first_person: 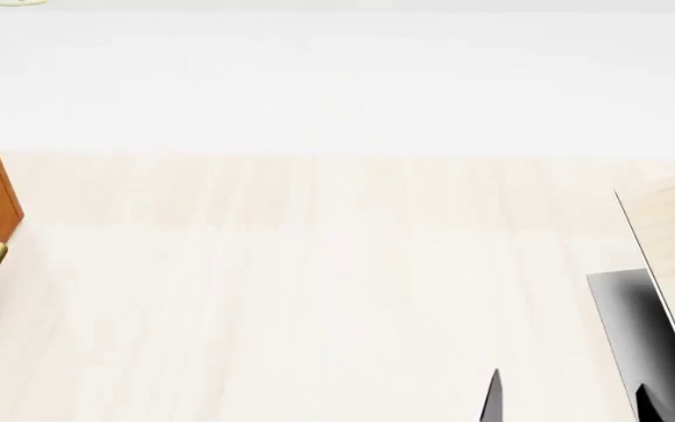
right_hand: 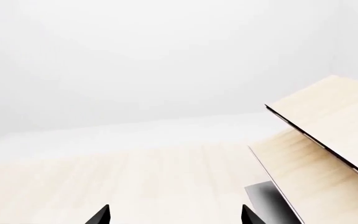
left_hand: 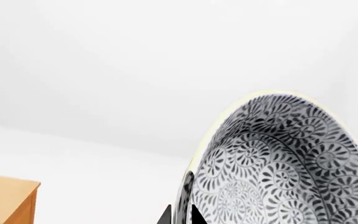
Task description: Close the top drawer of the cabinet and put the bowl on top of it.
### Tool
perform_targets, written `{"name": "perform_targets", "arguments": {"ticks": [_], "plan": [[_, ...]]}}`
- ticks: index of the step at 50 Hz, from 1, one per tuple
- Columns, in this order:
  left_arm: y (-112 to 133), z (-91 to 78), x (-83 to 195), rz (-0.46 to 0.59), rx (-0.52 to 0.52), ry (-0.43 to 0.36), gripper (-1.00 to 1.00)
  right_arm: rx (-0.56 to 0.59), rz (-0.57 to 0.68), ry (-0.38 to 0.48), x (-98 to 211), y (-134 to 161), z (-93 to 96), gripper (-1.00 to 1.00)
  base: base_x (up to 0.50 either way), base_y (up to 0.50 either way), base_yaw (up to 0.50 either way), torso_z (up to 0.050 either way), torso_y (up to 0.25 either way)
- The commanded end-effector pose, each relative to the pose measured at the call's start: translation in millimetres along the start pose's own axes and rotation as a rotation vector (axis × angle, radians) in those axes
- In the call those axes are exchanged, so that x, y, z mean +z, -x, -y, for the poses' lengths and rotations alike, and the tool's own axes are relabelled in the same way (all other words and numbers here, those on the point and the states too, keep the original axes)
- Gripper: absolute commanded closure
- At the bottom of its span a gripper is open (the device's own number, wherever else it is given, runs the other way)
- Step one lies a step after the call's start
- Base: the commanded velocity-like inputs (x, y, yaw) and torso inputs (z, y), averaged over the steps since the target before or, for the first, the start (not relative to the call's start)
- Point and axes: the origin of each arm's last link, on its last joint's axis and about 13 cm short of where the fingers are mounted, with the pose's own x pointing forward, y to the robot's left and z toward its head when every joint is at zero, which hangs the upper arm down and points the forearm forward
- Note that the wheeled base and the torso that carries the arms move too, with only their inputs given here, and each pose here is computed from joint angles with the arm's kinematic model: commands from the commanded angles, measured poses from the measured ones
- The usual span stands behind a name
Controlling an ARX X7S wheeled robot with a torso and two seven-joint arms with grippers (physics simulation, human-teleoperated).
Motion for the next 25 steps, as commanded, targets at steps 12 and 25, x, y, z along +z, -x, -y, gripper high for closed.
{"name": "perform_targets", "arguments": {"ticks": [12, 25], "plan": [[12, -8.1, 45, 0.1, 0.073, 0.052, 1.0, 0.004, -0.001, 0.001, 0, 1, 0.1, -1.0, 0.0, 0.0, 0.0, 0.0, 0.0], [18, -10.4, 69, 0.134, 0.096, 0.078, 1.0, -0.001, 0.011, -0.005, 3, 5, 1.7, -1.0, 0.0, 0.0, 0.0, 0.0, 0.001]]}}
